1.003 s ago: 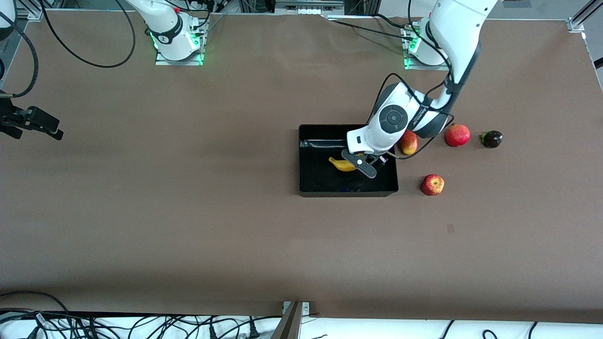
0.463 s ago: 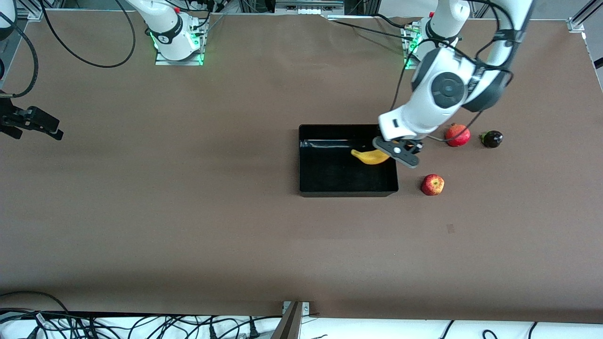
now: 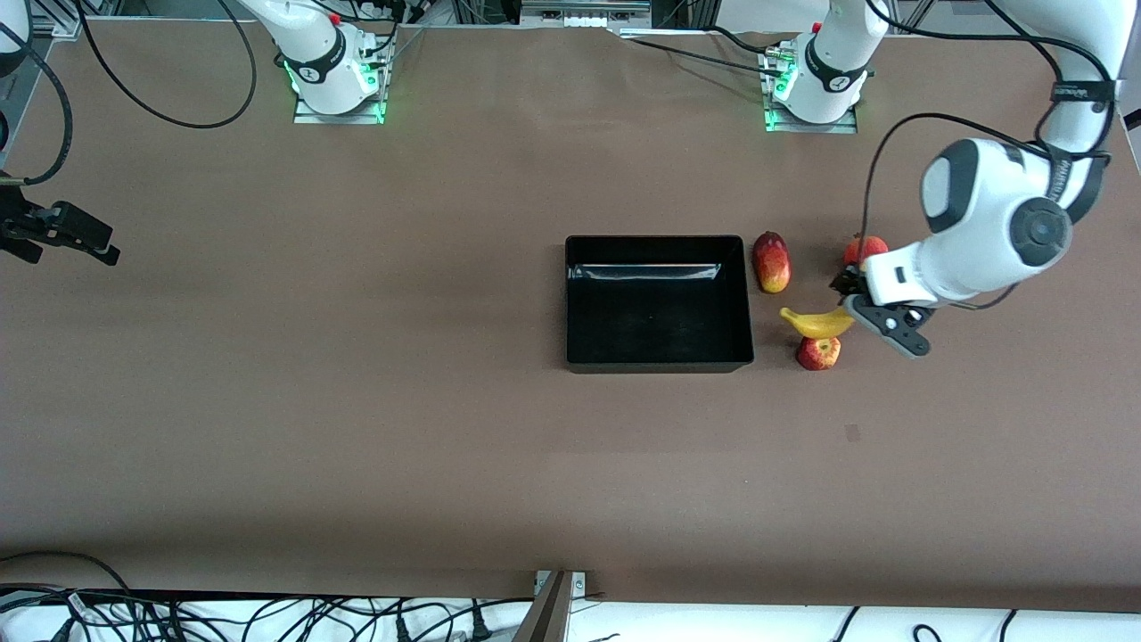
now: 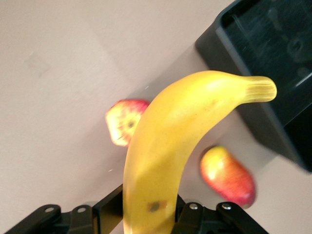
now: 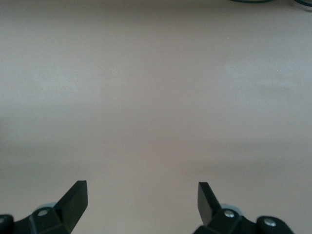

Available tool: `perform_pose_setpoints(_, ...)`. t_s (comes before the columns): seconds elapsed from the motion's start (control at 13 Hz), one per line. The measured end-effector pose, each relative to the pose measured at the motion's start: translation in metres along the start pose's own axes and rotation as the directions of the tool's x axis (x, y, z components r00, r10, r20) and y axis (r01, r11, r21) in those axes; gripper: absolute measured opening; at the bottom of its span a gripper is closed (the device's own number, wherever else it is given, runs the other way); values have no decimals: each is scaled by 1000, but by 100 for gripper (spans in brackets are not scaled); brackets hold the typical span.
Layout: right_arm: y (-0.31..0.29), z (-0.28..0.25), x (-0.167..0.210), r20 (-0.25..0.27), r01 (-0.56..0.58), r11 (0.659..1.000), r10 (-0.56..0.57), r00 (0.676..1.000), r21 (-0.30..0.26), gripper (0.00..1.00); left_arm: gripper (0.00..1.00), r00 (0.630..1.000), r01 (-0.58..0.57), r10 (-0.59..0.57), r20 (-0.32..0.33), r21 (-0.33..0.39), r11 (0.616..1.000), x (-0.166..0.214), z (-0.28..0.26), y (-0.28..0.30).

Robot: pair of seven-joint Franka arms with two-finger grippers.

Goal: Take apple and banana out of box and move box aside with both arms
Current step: 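Lower the banana onto the table beside the apple and release it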

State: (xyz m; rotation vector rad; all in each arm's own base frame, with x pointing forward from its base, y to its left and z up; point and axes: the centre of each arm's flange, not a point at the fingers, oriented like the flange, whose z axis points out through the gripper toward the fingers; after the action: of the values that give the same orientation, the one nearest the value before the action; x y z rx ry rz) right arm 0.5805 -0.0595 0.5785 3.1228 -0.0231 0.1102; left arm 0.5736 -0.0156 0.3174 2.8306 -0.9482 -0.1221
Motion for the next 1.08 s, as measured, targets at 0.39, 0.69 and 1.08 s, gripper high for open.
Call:
perform_pose_setpoints(0.39, 0, 0, 0, 0, 0, 1000, 0, 1000, 0, 100, 34, 971, -238, 236, 35, 69, 969, -21, 23, -70)
perform_pose_setpoints(0.69, 0, 0, 0, 0, 0, 1000, 0, 1000, 0, 100, 34, 896, -444, 443, 40, 45, 895, -46, 53, -107)
perform_pose_setpoints(1.08, 0, 0, 0, 0, 0, 1000, 0, 1000, 0, 100, 34, 771, -633, 631, 87, 1, 774, -52, 79, -112)
